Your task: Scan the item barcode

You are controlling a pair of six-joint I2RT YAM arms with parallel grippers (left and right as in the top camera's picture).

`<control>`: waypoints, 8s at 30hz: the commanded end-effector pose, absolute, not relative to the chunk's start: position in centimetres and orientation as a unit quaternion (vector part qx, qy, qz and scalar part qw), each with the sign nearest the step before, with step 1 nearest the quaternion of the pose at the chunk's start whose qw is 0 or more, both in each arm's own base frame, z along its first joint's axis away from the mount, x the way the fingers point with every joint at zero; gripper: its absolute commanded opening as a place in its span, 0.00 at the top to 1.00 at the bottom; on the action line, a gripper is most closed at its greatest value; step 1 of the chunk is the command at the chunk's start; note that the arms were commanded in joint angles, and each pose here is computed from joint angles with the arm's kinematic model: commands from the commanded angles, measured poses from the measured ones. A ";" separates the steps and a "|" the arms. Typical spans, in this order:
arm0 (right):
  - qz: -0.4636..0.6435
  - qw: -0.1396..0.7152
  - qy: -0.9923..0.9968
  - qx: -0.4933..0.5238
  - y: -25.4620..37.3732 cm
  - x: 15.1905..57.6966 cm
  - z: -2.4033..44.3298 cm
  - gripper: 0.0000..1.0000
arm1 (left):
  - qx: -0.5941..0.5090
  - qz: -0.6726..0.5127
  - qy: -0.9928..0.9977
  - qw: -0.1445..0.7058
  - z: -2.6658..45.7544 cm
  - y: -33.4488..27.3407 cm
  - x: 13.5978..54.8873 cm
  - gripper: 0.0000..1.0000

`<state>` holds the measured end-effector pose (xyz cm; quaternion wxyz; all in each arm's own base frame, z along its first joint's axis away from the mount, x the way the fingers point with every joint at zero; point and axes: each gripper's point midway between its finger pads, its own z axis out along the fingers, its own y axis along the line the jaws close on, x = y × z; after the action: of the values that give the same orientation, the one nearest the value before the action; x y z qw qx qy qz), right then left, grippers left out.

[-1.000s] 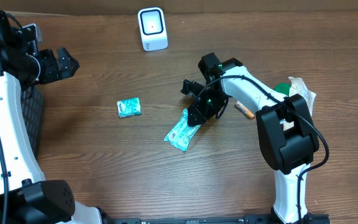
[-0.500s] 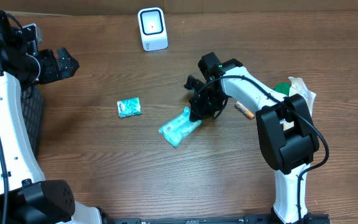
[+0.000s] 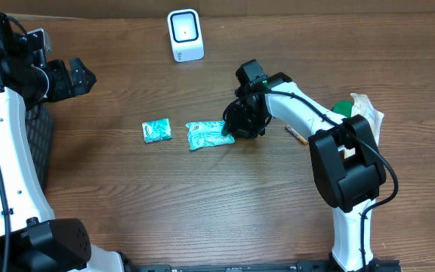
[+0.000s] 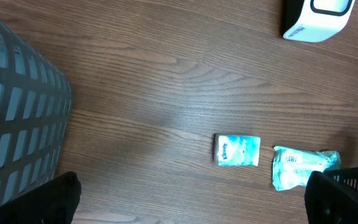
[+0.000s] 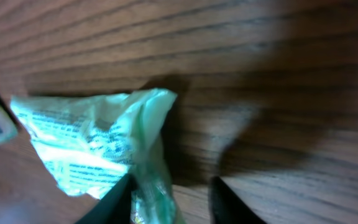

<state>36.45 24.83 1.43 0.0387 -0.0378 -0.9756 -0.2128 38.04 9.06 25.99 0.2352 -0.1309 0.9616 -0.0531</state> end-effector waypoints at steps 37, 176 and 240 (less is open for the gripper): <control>-0.384 0.013 -0.923 0.033 28.8 36.0 0.5 0.96 | -0.120 -0.056 0.963 0.236 26.0 8.7 38.2 0.00; 0.250 -0.621 -0.646 0.366 32.2 59.6 28.1 0.96 | -0.120 -0.056 0.963 0.236 26.0 8.7 38.2 0.01; 0.002 -0.170 -0.959 0.228 15.8 38.4 14.2 0.00 | -0.120 -0.056 0.963 0.236 26.0 8.7 38.2 0.00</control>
<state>37.58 10.34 11.98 -0.1244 0.2583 -0.9472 0.1434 38.04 9.06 25.99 0.2352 -0.1309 0.9616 -0.0531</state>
